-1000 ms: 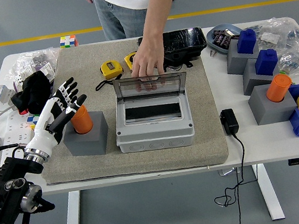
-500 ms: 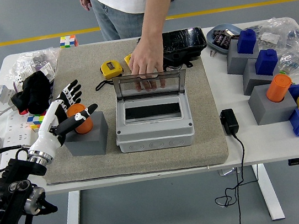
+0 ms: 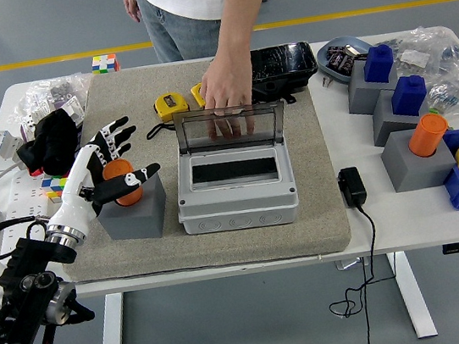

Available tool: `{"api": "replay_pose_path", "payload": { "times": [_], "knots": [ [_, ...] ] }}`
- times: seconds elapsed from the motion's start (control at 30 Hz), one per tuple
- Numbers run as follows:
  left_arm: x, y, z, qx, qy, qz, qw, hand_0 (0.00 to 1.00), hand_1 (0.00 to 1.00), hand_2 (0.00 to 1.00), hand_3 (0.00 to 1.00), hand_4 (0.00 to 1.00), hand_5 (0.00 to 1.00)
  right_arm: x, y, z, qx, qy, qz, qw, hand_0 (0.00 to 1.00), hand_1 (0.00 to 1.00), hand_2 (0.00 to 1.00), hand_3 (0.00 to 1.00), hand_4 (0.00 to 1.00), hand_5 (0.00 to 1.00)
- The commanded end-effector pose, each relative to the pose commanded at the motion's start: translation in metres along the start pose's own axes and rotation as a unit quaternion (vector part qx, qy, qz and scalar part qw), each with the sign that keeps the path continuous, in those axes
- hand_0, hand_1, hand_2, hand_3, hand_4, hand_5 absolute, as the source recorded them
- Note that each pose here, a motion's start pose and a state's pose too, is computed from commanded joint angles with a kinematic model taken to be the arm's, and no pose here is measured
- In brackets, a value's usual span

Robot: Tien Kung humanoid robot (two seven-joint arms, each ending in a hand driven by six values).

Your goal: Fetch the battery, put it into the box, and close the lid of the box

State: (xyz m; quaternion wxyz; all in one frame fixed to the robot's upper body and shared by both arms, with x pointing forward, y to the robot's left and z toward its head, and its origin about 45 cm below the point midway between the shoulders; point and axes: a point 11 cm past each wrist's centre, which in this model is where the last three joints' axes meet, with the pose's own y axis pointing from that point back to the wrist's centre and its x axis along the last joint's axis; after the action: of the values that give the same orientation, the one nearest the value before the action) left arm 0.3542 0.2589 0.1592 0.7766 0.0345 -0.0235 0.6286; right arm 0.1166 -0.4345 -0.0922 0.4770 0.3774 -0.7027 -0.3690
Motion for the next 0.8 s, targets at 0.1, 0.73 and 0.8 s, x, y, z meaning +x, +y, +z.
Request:
{"api": "replay_pose_path", "payload": {
  "times": [0.1, 0.73, 0.8],
  "knots": [
    [-0.0001, 0.0002, -0.0004, 0.000, -0.001, 0.002, 1.000, 0.835, 0.882, 0.820, 0.823, 0.998, 0.018, -0.0001, 0.0000, 0.0002, 0.000, 0.000, 0.000, 1.000, 0.775, 0.720, 0.742, 0.740, 0.949, 0.835],
    [-0.0077, 0.0009, -0.0077, 0.007, 0.007, -0.001, 1.000, 0.790, 0.845, 0.766, 0.760, 0.998, 0.002, -0.0009, 0.0001, -0.0009, 0.001, -0.002, -0.001, 1.000, 0.775, 0.720, 0.742, 0.741, 0.949, 0.836],
    [-0.0081, 0.0010, -0.0081, 0.008, 0.008, -0.001, 1.000, 0.790, 0.845, 0.766, 0.760, 0.998, 0.002, -0.0007, 0.0001, -0.0008, 0.001, -0.002, -0.001, 1.000, 0.775, 0.720, 0.742, 0.741, 0.949, 0.836]
  ]
}}
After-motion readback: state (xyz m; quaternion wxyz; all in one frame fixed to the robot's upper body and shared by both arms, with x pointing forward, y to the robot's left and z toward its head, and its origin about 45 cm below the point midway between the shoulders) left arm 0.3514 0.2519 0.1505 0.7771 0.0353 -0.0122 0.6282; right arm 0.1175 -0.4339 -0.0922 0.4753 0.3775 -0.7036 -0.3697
